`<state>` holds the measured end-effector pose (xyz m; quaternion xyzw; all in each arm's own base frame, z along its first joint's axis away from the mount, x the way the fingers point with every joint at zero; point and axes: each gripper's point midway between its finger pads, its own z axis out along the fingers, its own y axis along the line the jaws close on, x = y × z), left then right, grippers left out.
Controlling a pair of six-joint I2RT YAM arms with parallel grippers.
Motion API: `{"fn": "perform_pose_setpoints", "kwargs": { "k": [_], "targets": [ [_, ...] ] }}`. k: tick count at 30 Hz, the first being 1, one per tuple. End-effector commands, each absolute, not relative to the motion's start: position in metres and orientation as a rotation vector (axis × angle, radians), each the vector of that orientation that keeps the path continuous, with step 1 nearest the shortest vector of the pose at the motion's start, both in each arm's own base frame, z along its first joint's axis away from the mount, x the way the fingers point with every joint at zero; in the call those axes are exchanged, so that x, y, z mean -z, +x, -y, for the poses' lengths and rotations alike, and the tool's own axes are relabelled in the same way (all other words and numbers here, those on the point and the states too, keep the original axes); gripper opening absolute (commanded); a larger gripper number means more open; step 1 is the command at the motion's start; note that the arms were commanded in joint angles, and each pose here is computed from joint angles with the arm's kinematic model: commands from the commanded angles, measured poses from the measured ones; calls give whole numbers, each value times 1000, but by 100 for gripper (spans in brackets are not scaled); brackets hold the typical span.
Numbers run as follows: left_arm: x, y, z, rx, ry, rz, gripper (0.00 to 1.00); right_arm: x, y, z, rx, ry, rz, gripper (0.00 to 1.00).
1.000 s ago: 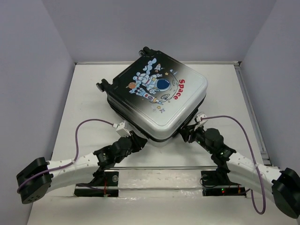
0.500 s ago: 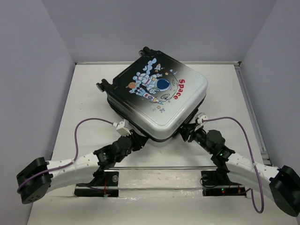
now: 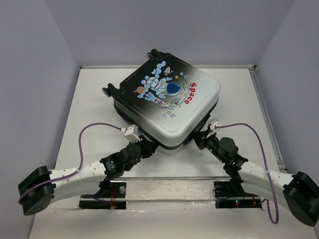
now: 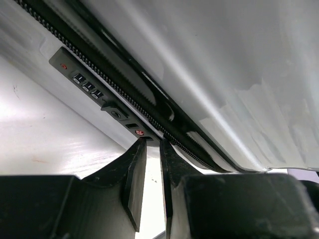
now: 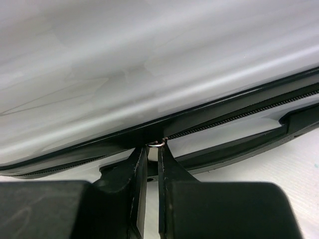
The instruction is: Pack the luggage
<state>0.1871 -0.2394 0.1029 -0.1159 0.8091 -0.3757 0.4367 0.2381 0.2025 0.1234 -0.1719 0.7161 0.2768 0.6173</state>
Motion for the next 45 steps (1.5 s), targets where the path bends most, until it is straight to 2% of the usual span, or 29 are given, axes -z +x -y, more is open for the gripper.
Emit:
{"fn": "perform_pose_setpoints", "kwargs": {
  "k": [1,6,11,17,24,31,33,35,38,42,44,45],
  "targets": [
    [-158,214,250,965,-349,-1829,28,-149,228,-226,-795,-364,-1645,7],
    [-166,224,256,939,-341,-1805,28,-107,180,-247,-891,-424,-1923,7],
    [-174,230,267,955,-328,-1789,28,-92,97,-288,-1109,-617,-2068,7],
    [-177,238,274,948,-312,-1789,28,-95,44,-323,-1064,-793,-2117,7],
    [-179,241,284,978,-295,-1788,27,-126,56,-354,-1125,-677,-2006,7],
    [-177,248,281,935,-259,-1813,27,-208,130,-388,-1051,-173,-1656,7],
    [-166,252,272,903,-254,-1845,28,-248,143,-396,-1075,-65,-1508,7],
    [-151,257,254,847,-274,-1880,28,-262,152,-413,-1025,-60,-1424,7],
    [-144,265,222,775,-300,-1913,41,-277,154,-428,-1043,-46,-1382,7],
    [-162,261,174,632,-323,-1917,84,-254,160,-409,-988,-4,-1434,7],
    [-173,259,148,550,-337,-1939,94,-248,160,-399,-985,20,-1453,7],
    [-179,256,143,546,-359,-1936,94,-245,161,-393,-978,30,-1459,7]
  ]
}}
